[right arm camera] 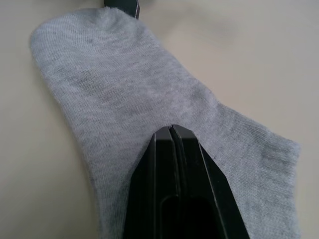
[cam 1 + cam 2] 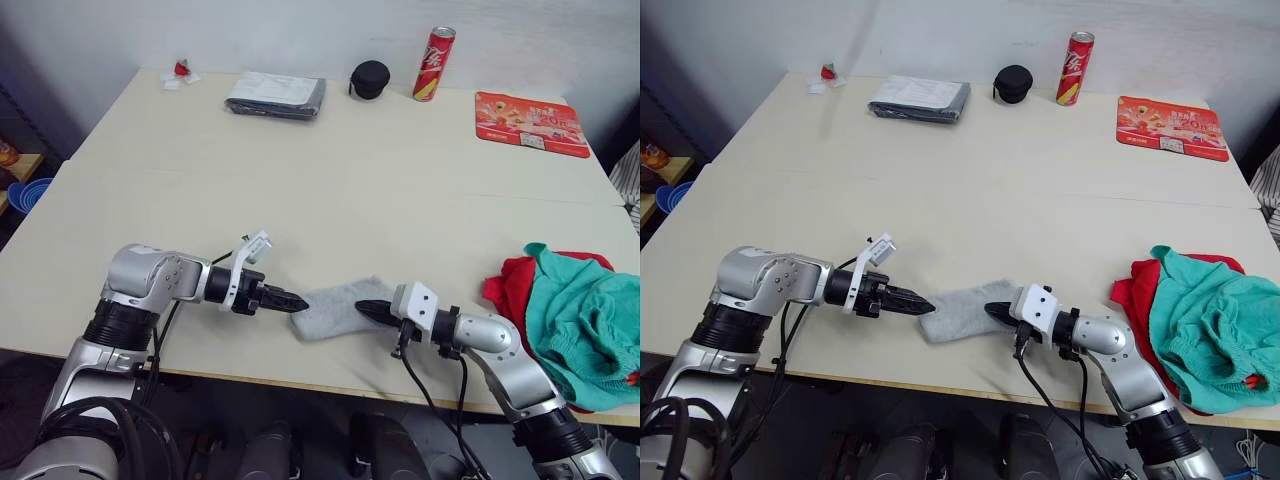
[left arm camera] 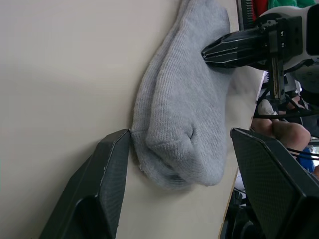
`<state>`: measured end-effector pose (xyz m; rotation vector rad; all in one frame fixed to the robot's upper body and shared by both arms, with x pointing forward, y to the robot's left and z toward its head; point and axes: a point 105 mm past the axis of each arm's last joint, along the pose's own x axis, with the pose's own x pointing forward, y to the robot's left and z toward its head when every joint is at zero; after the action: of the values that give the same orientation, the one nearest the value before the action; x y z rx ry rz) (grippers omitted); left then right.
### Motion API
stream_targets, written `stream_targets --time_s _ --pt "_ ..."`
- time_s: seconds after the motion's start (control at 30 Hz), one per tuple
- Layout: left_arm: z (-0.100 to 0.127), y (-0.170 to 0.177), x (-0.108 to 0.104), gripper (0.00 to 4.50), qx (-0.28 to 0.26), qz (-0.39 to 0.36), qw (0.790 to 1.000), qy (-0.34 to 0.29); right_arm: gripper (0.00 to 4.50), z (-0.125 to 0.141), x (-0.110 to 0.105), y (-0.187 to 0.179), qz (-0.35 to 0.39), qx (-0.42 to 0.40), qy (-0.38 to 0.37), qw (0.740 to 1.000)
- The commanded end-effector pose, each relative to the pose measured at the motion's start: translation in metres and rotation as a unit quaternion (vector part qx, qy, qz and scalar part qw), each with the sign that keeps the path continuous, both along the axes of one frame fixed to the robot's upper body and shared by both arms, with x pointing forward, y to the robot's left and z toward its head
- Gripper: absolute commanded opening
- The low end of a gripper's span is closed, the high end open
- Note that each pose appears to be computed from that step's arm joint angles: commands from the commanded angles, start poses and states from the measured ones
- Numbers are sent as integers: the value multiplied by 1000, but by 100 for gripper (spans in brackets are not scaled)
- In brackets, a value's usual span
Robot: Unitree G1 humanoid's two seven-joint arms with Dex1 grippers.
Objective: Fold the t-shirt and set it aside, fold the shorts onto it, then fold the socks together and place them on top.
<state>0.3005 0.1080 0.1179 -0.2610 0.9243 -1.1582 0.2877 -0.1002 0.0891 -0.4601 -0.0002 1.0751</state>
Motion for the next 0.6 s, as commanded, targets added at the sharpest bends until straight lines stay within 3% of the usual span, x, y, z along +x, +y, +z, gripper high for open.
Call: stream_targets --time_s 0.03,0.37,0.6 --pt "-11 -9 -2 295 5 -3 1000 17 0 -8 -4 2 -1 -2 13 1000" --pt "14 -17 8 3 -64 10 998 -5 0 -12 -5 5 -7 2 19 1000" --pt "52 -38 2 3 -86 -59 994 -45 0 -17 -5 3 -18 -6 29 999"
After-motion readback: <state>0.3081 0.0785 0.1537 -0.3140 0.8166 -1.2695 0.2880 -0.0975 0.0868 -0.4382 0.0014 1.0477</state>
